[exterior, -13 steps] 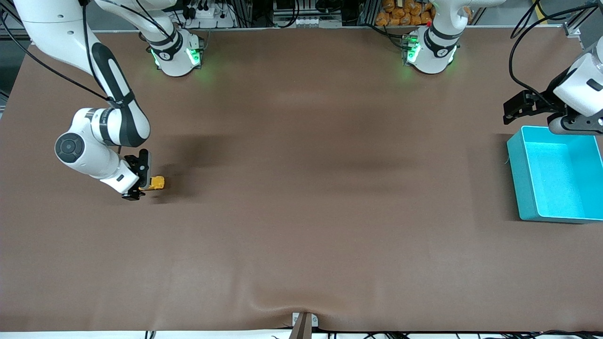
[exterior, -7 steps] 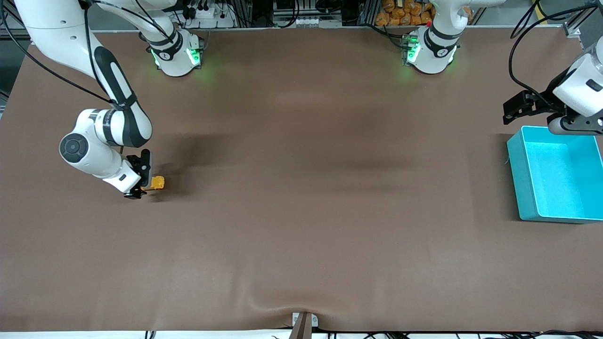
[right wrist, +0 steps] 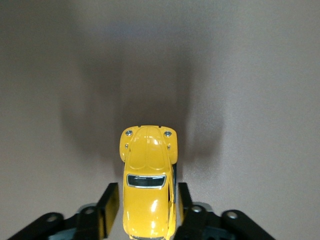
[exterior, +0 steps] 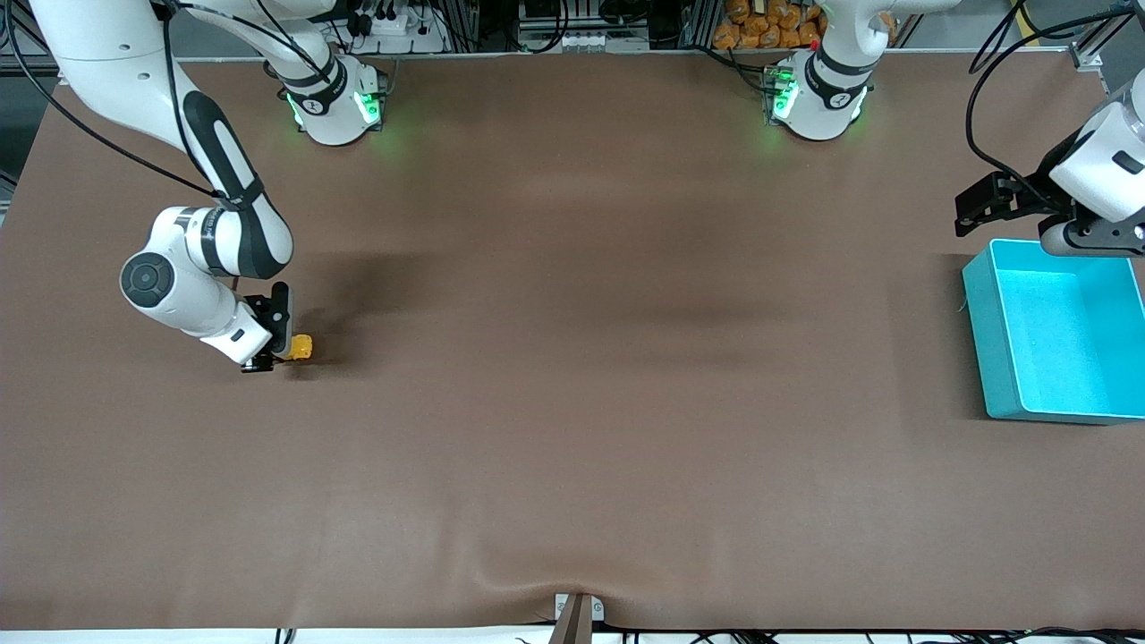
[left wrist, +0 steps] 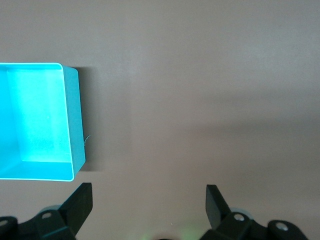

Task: Wind and store yellow beetle car
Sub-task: 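Press the car down and drag it backward with the right gripper, then open the right gripper to release the car toward the teal box, then raise the right gripper away while the left gripper reaches the car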

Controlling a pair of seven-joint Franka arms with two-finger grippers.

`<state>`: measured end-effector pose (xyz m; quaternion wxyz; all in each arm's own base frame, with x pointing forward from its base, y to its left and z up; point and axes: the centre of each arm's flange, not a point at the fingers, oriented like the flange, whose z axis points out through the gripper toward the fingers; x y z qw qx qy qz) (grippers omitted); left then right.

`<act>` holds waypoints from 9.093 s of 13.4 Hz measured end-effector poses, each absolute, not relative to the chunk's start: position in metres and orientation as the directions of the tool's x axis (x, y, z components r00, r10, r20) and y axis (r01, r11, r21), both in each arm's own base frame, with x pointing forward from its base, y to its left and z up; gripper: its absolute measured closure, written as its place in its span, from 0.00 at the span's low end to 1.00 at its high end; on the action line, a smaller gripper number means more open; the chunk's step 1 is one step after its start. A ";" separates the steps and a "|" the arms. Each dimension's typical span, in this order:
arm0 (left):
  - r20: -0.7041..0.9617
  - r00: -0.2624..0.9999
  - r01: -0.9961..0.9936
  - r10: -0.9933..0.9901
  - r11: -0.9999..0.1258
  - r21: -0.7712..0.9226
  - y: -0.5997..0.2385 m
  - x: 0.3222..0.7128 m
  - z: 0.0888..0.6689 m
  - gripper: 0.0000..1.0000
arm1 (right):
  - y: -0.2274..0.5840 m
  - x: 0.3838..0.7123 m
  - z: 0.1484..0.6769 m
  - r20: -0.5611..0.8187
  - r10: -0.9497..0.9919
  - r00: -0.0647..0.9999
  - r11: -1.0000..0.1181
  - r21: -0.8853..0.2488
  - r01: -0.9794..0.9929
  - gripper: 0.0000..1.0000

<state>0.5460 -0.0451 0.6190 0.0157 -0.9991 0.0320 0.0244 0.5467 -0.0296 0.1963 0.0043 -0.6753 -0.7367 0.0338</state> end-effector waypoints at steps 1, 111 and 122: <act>-0.050 0.997 -0.065 -0.063 -0.997 -0.030 -0.045 0.546 0.619 0.00 | -0.030 0.547 0.197 -0.039 0.995 -0.088 0.086 -0.053 0.995 0.58; -0.066 0.998 -0.012 -0.010 -0.999 -0.032 -0.038 0.546 0.611 0.00 | -0.246 0.602 0.249 0.025 0.999 0.035 -0.032 -0.112 0.993 0.00; -0.135 0.991 0.002 0.007 -0.999 -0.036 -0.030 0.545 0.576 0.00 | -0.268 0.622 0.318 0.137 0.971 0.196 -0.183 -0.102 0.978 0.00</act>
